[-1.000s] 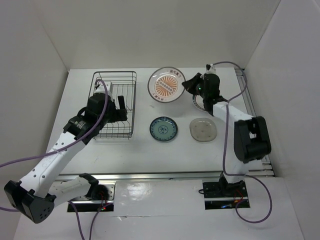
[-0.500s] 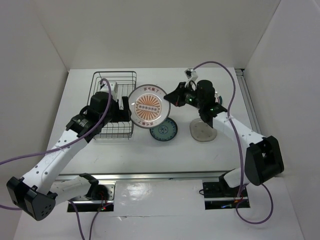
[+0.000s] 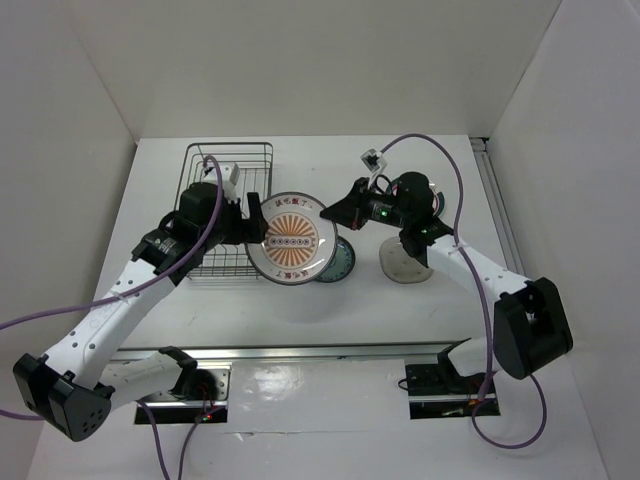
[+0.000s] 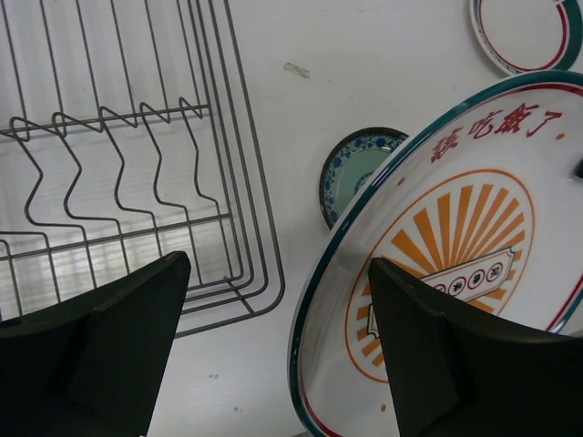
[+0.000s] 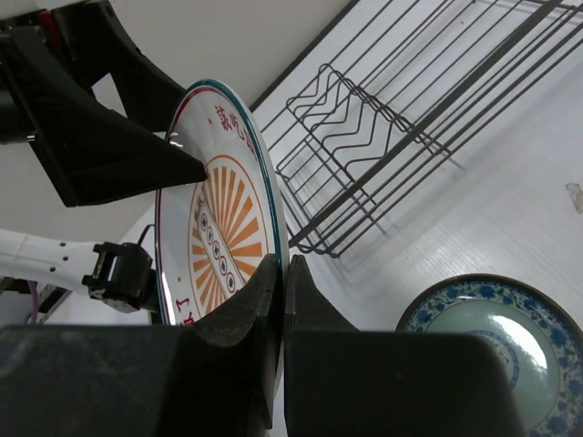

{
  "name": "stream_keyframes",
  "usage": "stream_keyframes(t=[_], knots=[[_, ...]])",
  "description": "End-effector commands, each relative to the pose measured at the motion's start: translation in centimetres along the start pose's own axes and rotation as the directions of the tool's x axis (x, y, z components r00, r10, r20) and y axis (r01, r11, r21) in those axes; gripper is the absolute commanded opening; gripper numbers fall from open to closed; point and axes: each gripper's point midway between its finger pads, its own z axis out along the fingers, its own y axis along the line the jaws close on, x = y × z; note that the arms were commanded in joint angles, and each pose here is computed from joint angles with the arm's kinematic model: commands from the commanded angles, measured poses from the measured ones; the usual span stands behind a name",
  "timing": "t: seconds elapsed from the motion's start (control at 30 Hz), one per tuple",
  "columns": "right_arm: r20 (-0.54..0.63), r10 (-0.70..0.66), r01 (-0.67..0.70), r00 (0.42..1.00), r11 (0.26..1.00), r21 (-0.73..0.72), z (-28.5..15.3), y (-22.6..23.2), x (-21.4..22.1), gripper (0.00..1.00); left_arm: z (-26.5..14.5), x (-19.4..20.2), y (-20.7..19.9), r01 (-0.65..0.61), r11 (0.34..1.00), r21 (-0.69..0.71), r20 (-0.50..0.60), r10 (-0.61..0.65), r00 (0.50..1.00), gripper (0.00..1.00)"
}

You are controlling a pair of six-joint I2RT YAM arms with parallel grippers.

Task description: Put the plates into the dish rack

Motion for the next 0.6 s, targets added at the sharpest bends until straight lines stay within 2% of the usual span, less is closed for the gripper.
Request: stream_keyframes(t=[0.0, 0.07, 0.1, 0.13, 0.2, 0.23, 0.3, 0.37, 0.43, 0.5, 0.57], knots=[[0.106, -0.077, 0.094, 0.991, 0.982, -0.166, -1.1, 4.2, -3.2, 0.0, -0.2, -1.0, -1.9, -0.012, 0.995, 0.096, 0.028, 0.009, 1.0, 0.92], [0.095, -0.073, 0.088, 0.993, 0.981, -0.17, -1.0, 4.1, -2.9, 0.0, -0.6, -1.1, -2.6, -0.023, 0.99, 0.138, 0.033, 0.019, 0.999, 0.84], [0.101, -0.078, 0.095, 0.992, 0.98, -0.173, -1.0, 4.3, -3.2, 0.0, -0.7, -1.1, -3.3, -0.038, 0.983, 0.182, 0.032, 0.033, 0.999, 0.74], [0.098, -0.07, 0.085, 0.993, 0.983, -0.162, -0.9, 4.0, -3.1, 0.0, -0.8, -1.2, -3.8, -0.039, 0.978, 0.204, 0.034, 0.033, 0.999, 0.68], [0.1, -0.079, 0.094, 0.992, 0.982, -0.161, -0.9, 4.1, -3.3, 0.0, -0.9, -0.7, -4.7, -0.053, 0.963, 0.263, 0.019, 0.05, 0.999, 0.43], [0.1, -0.079, 0.094, 0.992, 0.982, -0.161, -0.9, 4.1, -3.3, 0.0, -1.1, -0.5, -5.0, -0.053, 0.958, 0.282, 0.013, 0.051, 0.999, 0.23], [0.108, -0.086, 0.104, 0.99, 0.981, -0.165, -0.9, 4.2, -3.5, 0.0, -1.3, -0.5, -5.8, -0.066, 0.942, 0.329, 0.012, 0.066, 0.998, 0.07], [0.118, -0.086, 0.103, 0.989, 0.983, -0.15, -1.0, 3.8, -3.8, 0.0, -1.2, -0.1, -6.5, -0.072, 0.928, 0.367, -0.009, 0.081, 0.997, 0.0], [0.12, -0.082, 0.099, 0.989, 0.985, -0.141, -1.2, 3.8, -3.9, 0.0, -1.2, -0.1, -6.6, -0.072, 0.924, 0.376, -0.012, 0.082, 0.997, 0.0], [0.119, -0.076, 0.091, 0.99, 0.987, -0.131, -1.1, 3.6, -3.9, 0.35, -1.1, -0.2, -6.3, -0.072, 0.932, 0.355, -0.006, 0.08, 0.997, 0.0], [0.118, -0.076, 0.089, 0.99, 0.989, -0.115, -1.1, 3.3, -3.8, 0.74, -0.8, -0.4, -5.8, -0.073, 0.944, 0.323, 0.004, 0.076, 0.997, 0.0]])
